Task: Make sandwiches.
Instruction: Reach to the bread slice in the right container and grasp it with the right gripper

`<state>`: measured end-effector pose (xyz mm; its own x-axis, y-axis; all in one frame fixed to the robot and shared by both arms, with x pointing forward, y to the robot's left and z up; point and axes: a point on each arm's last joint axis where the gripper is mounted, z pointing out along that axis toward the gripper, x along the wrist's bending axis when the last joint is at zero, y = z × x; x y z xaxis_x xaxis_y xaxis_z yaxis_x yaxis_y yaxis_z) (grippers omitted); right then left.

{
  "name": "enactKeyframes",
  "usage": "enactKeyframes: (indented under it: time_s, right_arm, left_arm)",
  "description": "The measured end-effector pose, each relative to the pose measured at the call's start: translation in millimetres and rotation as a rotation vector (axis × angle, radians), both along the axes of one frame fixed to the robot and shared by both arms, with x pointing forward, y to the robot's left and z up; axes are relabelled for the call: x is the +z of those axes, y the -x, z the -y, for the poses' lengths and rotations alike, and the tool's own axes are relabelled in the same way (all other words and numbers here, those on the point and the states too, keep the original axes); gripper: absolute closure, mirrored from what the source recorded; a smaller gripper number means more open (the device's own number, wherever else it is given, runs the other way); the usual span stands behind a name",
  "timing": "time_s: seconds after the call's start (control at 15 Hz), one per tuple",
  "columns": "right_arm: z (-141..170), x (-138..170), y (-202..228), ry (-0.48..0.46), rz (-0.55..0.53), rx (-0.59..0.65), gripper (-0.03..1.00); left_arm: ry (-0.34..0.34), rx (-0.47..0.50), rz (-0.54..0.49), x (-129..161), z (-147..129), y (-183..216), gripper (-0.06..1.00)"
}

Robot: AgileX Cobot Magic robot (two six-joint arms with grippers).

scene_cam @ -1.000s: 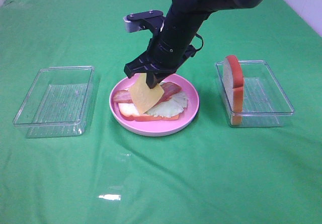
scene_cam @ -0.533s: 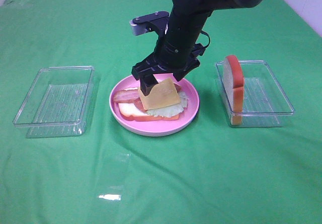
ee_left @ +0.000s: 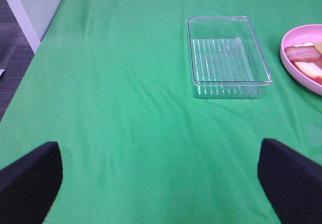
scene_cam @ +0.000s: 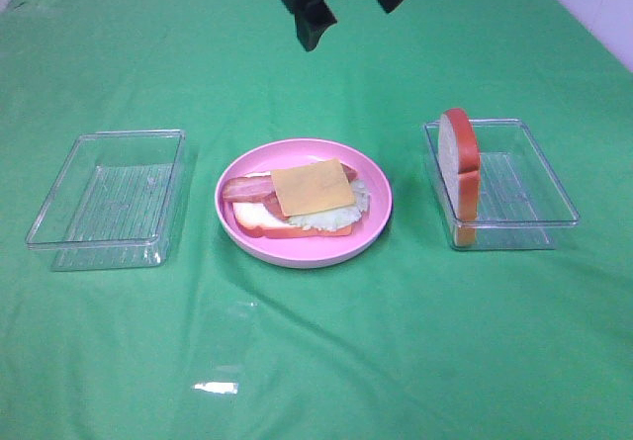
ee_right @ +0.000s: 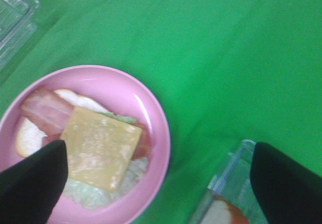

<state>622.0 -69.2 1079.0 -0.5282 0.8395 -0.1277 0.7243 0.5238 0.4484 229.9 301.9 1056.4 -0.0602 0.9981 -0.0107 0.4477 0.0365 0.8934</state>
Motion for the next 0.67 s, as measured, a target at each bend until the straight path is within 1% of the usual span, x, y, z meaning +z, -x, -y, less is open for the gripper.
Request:
enactKeyframes:
  time_s: [0.07, 0.13, 0.2, 0.33, 0.4, 0.47, 0.6, 0.67]
  right_arm:
    - [25.8, 7.2, -5.3, 0.051, -0.036, -0.089, 0.01]
    - [49.2, 5.5, -12.2, 0.065, -0.082, -0.171, 0.01]
    - [64.3, 1.8, -16.2, 0.071, -0.114, -0.22, 0.01]
    - [82.7, -7.9, -20.3, 0.063, -0.164, -0.277, 0.01]
    - [90.7, -16.8, -21.0, 0.056, -0.198, -0.31, 0.01]
    - [92.9, -27.4, -18.9, 0.068, -0.231, -0.317, 0.01]
    - [92.6, -42.5, -16.2, 0.066, -0.258, -0.319, 0.01]
    - [91.9, -58.6, -13.0, 0.059, -0.287, -0.318, 0.01]
  left_arm:
    - [0.0, 0.0, 0.0, 0.0, 0.0, 0.0, -0.03]
    - [0.0, 0.0, 0.0, 0.0, 0.0, 0.0, -0.03]
    - [0.0, 0.0, 0.0, 0.0, 0.0, 0.0, -0.03]
    - [0.0, 0.0, 0.0, 0.0, 0.0, 0.0, -0.03]
    - [0.0, 0.0, 0.0, 0.0, 0.0, 0.0, -0.03]
    - [0.0, 0.0, 0.0, 0.0, 0.0, 0.0, -0.03]
    - [0.0, 0.0, 0.0, 0.0, 0.0, 0.0, -0.03]
    - [0.0, 0.0, 0.0, 0.0, 0.0, 0.0, -0.03]
